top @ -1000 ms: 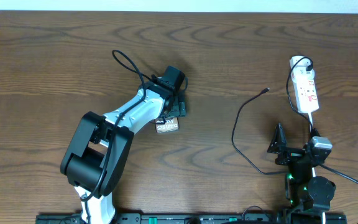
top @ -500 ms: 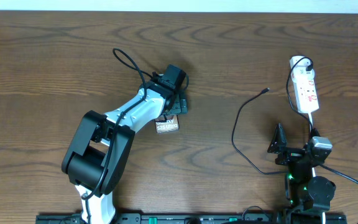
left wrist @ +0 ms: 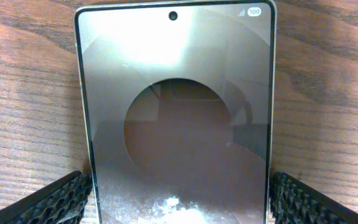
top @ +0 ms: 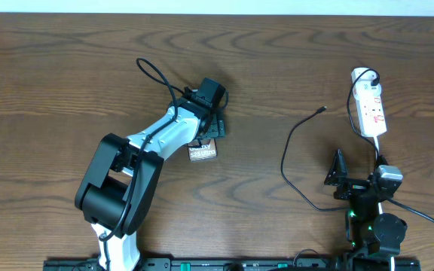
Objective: Plug charger to phone and switch on socket
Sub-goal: 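Lift the phone upright with the left gripper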
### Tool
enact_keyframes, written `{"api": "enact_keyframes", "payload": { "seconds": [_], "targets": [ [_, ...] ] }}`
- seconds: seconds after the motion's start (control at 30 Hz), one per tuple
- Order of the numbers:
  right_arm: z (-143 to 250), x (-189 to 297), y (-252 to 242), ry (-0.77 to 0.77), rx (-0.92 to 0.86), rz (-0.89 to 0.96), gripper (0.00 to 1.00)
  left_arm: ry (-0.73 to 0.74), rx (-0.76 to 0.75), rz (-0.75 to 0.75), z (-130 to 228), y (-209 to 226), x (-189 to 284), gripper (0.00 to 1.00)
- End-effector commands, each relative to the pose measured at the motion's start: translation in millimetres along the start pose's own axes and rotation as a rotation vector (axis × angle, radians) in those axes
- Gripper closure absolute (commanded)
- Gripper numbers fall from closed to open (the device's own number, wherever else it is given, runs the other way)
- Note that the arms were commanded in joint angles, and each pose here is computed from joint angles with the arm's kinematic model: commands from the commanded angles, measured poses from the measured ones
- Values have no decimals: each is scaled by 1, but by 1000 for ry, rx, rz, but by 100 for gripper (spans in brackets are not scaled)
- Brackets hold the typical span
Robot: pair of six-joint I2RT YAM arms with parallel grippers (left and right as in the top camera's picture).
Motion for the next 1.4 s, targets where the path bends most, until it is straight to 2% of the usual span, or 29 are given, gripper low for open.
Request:
{"api": "enact_keyframes", "payload": {
  "seconds": [0.0, 0.63, 1.0, 1.13, 1.3, 1.37],
  "targets": [
    [1, 0, 2, 3, 8, -16, 1, 120, -6, 2, 21, 2, -29, 7],
    [1, 0, 2, 3, 8, -16, 1, 207, -16, -50, 35, 9, -42, 11],
    [1, 0, 2, 3, 8, -16, 1, 256, -21, -75, 43, 13, -40, 18],
    [1, 0, 2, 3, 8, -16, 1, 268, -23, -81, 44, 13, -40, 26],
    [1, 0, 2, 3, 7, -16, 1, 274, -23, -84, 45, 14, -40, 25],
    [1, 0, 2, 3, 8, -16, 1, 281, -24, -88, 46, 15, -39, 15]
  ]
}}
Point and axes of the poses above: each gripper's point midway between its finger pads, its own x axis back along the fingers, its own y axis along the line the jaws close on, z = x × y, the point moved 9 cm from there along x, back along the fingers, and after that the axes turned 6 degrees about -x, right-handed, at the moved point
